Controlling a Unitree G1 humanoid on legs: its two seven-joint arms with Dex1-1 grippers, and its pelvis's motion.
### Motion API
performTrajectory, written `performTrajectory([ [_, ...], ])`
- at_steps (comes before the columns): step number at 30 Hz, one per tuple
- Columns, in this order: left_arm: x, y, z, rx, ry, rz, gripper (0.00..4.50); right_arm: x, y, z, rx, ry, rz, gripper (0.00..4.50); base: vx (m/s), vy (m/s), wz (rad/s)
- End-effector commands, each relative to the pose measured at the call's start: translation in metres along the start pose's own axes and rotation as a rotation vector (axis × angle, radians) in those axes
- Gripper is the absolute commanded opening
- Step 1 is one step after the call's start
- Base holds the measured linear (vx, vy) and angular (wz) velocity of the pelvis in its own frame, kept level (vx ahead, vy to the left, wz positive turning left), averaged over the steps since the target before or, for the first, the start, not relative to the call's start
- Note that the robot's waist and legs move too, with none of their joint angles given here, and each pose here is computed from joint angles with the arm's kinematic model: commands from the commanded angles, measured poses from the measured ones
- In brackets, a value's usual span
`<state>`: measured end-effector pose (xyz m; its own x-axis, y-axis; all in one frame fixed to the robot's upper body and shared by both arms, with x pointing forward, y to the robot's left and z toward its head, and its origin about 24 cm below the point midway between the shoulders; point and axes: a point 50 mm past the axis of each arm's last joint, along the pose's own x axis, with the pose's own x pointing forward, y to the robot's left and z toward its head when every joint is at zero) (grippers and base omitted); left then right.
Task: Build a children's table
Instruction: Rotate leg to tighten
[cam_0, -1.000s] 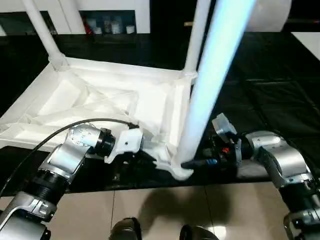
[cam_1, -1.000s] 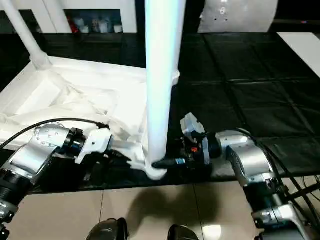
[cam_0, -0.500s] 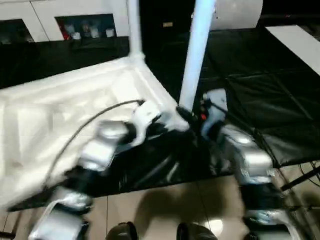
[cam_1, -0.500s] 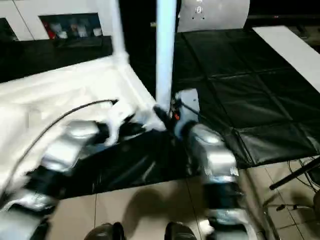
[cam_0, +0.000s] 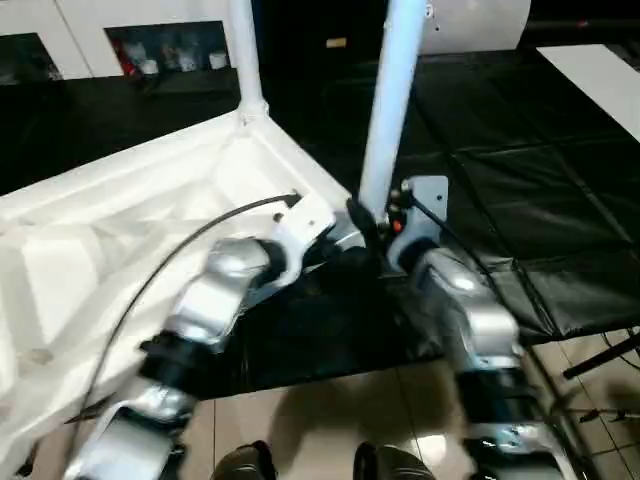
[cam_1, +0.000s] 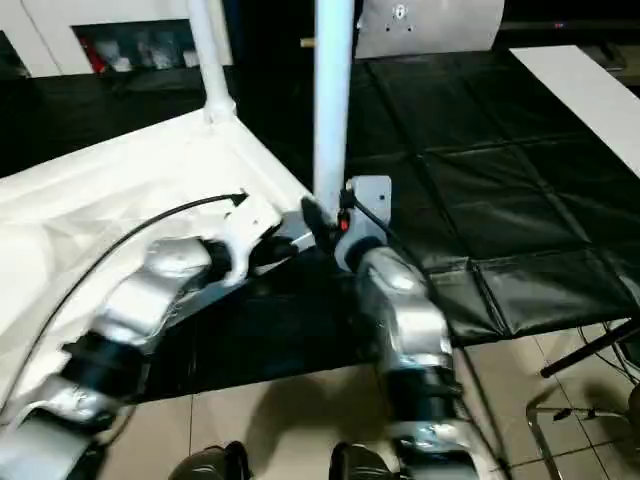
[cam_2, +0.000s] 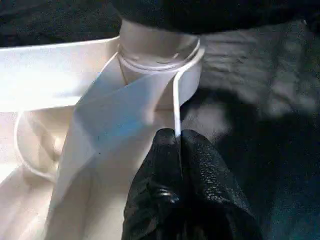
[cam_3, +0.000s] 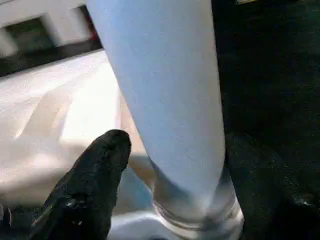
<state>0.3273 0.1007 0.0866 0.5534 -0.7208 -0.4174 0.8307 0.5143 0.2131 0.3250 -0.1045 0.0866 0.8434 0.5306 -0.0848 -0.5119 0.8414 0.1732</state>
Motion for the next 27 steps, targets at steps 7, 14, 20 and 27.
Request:
performTrajectory([
  [7,-0.032,-0.004,-0.018,0.180,0.019,-0.294,0.00,-0.030,-0.015,0.016,-0.176,0.060,0.423,4.03,0.000,0.000,0.00],
  [14,-0.047,-0.007,-0.022,0.279,0.043,-0.493,0.00,-0.052,-0.018,0.019,-0.261,0.168,0.764,4.03,0.000,0.000,0.00],
  [20,-0.050,-0.017,-0.023,0.355,0.056,-0.689,0.00,-0.059,-0.015,0.018,-0.288,0.260,1.003,4.03,0.000,0.000,0.00],
  [27,-0.046,-0.027,-0.018,0.414,0.044,-0.816,0.00,-0.059,-0.006,0.012,-0.259,0.330,1.167,3.45,0.000,0.000,0.00],
])
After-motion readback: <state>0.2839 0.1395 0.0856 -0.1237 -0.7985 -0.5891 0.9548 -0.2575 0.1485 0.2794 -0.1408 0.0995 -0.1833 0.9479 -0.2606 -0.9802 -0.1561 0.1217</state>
